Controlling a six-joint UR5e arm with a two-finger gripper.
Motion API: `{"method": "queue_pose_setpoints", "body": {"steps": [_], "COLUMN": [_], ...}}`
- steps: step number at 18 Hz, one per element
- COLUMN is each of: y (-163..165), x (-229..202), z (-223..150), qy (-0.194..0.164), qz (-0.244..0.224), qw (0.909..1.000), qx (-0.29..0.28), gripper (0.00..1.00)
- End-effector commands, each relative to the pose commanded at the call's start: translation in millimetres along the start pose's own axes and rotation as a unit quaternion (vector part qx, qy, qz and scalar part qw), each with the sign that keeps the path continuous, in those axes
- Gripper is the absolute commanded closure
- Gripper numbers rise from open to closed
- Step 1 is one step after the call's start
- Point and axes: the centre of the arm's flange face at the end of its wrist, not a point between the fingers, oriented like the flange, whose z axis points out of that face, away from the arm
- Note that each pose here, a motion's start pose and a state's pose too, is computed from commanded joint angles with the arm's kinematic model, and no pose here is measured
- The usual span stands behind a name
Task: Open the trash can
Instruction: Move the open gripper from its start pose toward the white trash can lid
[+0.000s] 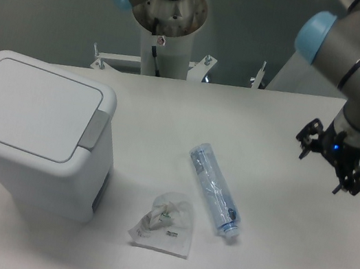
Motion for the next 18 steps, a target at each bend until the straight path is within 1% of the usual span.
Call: {"method": "queue_pose_setpoints", "body": {"steps": [4,6,7,9,12,14,17,18], "y": [-3.0,-4.5,-13.7,-20.9,-28.8,-37.2,-45.7,-48.6], "x": [1.6,3.3,6.8,12.6,15.6,19.5,25.2,27.2], "z": [5.1,7.9,7.3,6.8,-4.2,-17.4,-33.4,-38.3], "qy": [0.005,0.009,0.010,0.019,0.029,0.033,0.043,0.047], "qz": [-0.003,-0.028,-0.040,-0.077,-0.145,-0.167,-0.220,-0.229], "qw": [1.0000,0.9995,0.9991,0.9960,0.9853,0.9784,0.9631,0.9592], "qx": [0.004,0.007,0.012,0.040,0.086,0.117,0.149,0.160], "gripper": [0.00,0.00,0.00,0.00,0.00,0.00,0.00,0.00]}}
